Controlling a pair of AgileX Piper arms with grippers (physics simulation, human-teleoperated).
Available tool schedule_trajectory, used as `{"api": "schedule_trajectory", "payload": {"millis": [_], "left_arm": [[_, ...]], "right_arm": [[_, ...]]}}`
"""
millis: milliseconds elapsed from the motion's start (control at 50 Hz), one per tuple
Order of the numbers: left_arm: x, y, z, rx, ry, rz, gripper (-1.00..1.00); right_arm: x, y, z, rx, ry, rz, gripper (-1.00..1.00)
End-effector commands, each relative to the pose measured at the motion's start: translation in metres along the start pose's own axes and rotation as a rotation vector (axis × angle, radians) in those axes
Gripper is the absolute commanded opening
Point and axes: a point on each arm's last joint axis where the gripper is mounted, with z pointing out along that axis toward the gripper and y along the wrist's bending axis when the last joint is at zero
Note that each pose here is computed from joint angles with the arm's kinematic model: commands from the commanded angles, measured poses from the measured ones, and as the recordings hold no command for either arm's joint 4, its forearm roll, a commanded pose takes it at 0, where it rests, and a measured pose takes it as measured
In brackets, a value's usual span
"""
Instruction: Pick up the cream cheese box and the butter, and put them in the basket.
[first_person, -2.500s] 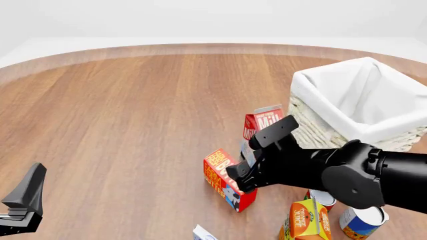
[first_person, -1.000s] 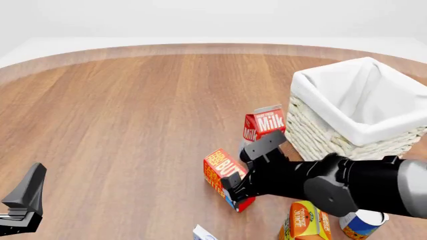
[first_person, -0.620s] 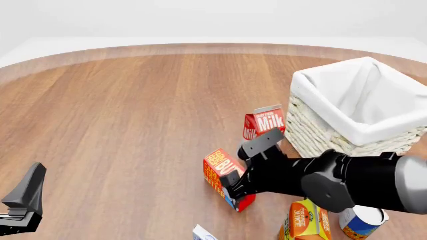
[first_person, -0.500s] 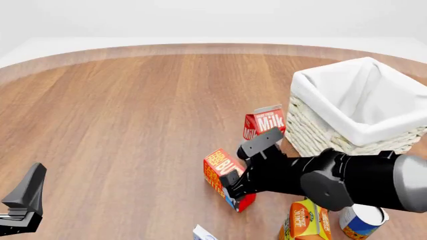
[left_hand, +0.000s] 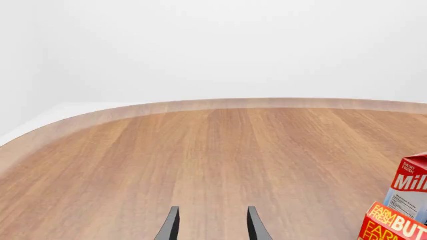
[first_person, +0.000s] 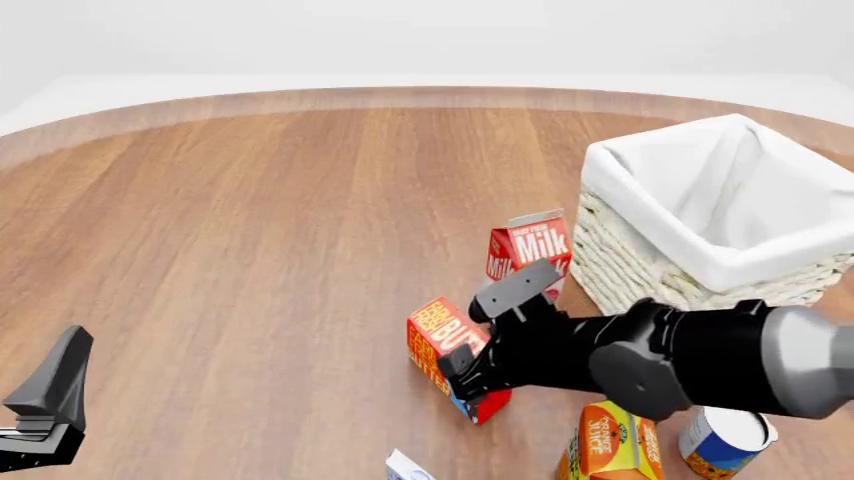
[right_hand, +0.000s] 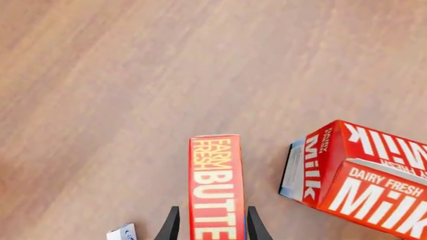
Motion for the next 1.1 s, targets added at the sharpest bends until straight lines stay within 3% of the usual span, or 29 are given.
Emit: {"api": "schedule_trajectory", "payload": {"millis": [20, 940, 960, 1100], "left_arm": [[0.0, 0.0, 0.0, 0.0, 0.0, 0.0, 1.0], [0.0, 0.0, 0.0, 0.0, 0.0, 0.0, 1.0], [0.0, 0.0, 0.0, 0.0, 0.0, 0.0, 1.0], [0.0, 0.0, 0.0, 0.0, 0.0, 0.0, 1.0]], "right_arm": [[0.002, -0.001, 0.004, 0.004, 0.009, 0.002, 1.0], [0.008, -0.001, 0.014, 0.002, 0.024, 0.013, 1.0], [0.008, -0.002, 0.014, 0.004, 0.022, 0.013, -1.0], [0.005, -0.002, 0.01, 0.006, 0.016, 0.012, -1.0]]}}
